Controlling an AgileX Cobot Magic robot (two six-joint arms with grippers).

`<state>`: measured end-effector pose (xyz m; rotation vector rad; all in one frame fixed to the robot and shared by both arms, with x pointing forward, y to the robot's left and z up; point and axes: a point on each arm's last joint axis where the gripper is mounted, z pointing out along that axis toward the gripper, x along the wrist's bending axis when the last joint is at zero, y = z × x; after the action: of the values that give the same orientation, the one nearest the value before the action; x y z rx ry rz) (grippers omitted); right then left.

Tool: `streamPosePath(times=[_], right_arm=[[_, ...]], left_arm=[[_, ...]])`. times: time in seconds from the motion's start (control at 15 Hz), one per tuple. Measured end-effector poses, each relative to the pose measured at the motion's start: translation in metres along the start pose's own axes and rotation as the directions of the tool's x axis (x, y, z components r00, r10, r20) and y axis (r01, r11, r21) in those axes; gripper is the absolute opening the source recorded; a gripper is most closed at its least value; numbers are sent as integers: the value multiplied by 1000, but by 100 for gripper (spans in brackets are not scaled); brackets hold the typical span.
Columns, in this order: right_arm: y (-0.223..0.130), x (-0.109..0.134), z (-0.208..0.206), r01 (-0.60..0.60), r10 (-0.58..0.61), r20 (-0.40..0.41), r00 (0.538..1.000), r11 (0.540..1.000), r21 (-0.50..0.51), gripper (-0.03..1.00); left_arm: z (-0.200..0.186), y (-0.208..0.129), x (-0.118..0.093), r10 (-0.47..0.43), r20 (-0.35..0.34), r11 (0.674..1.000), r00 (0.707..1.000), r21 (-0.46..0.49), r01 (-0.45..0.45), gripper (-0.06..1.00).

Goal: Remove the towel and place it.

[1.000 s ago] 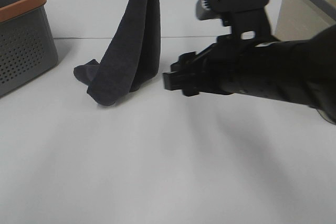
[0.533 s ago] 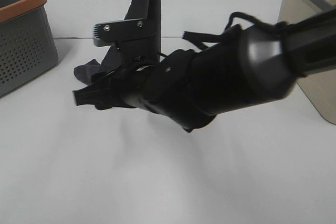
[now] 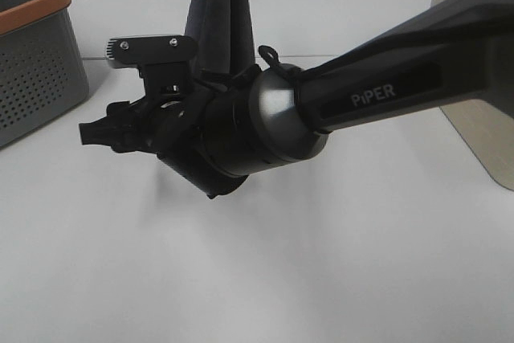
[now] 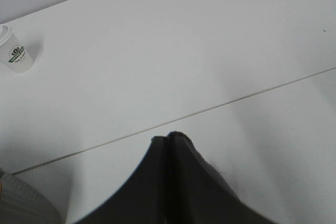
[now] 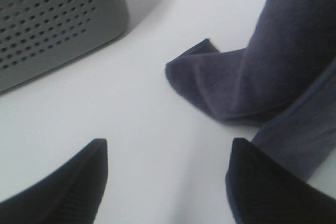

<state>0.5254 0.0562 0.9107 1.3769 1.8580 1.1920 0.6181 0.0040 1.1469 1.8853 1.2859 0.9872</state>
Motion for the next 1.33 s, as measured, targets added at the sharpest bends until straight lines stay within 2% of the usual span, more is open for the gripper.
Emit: streamPosePath(times=[0.13,0.2,0.33,0.47,0.53,0.6,0.73,0.87,1.07,1.33], right_arm=[[6,-14,1,43,-30,156,987,996,-77,66],[6,-17,0,49,-33,191,981,995,-83,66],[7,-30,-3,64,-34,331,943,995,-79,66],[4,-40,-5,20,7,423,906,998,-61,66],[2,-43,-5,-12,29,437,899,999,-41,66],[-2,-40,-4,-22,17,409,912,1000,9,65],[-5,-25,-7,60,-86,307,948,994,92,65],[2,-22,-18,143,-169,289,942,984,109,65],[2,-32,-32,138,-167,283,944,983,121,64],[0,-22,-34,113,-131,230,964,989,91,64]], left_arm=[[0,-1,1,-2,-6,1000,1000,12,2,0],[0,-1,0,-3,-4,1000,1000,13,3,0],[0,-1,1,-1,-5,1000,1000,12,1,0],[0,-1,1,0,-5,1000,1000,12,0,0],[0,-1,1,0,-5,1000,1000,12,0,0],[0,-1,1,0,-5,1000,1000,12,0,0],[1,-1,0,7,-6,1000,1000,10,-6,0],[3,-2,-1,26,-6,1000,1000,15,-26,0],[3,-2,-1,29,-6,999,1000,15,-29,0],[3,-2,-1,44,-3,999,999,15,-44,0]])
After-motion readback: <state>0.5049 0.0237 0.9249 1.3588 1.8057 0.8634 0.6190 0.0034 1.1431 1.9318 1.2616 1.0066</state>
